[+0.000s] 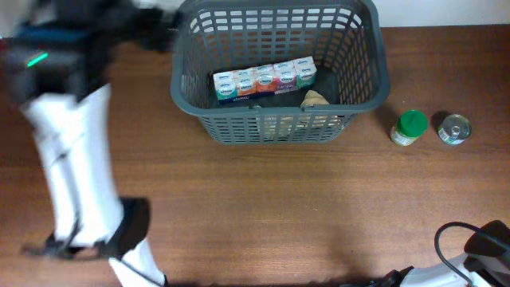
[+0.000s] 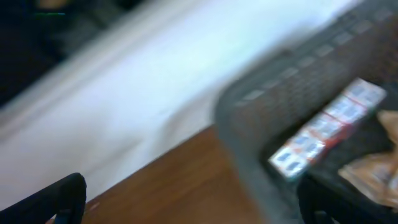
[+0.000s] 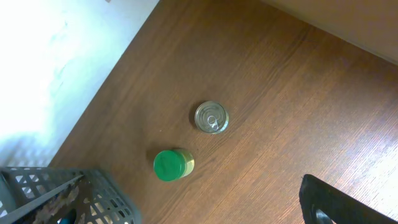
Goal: Pack container
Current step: 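Carry the tan pouch into the basket and release it, then grasp the mint-green wipes packet with the left gripper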
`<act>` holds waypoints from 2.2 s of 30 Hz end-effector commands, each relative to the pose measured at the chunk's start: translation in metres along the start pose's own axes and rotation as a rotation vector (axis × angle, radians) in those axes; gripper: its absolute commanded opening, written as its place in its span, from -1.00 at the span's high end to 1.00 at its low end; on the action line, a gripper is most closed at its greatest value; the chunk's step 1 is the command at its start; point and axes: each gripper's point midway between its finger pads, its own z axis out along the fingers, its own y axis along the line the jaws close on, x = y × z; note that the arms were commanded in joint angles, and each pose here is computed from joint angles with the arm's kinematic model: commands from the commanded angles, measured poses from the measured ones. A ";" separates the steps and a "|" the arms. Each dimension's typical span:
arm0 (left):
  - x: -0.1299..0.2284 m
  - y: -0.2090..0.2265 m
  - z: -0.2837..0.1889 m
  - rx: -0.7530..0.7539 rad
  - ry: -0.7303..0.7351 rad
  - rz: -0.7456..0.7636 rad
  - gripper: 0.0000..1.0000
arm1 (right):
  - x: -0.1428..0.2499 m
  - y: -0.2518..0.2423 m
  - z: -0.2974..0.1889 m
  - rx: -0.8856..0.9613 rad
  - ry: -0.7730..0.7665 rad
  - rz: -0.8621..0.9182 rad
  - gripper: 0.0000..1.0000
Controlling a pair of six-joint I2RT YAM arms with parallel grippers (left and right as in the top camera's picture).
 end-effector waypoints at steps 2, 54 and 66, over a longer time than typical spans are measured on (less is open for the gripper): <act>0.051 0.054 -0.016 -0.116 0.125 -0.122 -1.00 | -0.001 0.000 -0.002 -0.004 -0.006 0.006 -0.97; 0.538 0.065 0.127 0.001 0.981 -0.761 -0.62 | -0.001 0.000 -0.002 -0.004 -0.006 0.006 -0.97; 0.535 0.066 0.129 -0.015 0.969 -0.800 0.89 | -0.001 0.000 -0.002 -0.004 -0.006 0.006 -0.98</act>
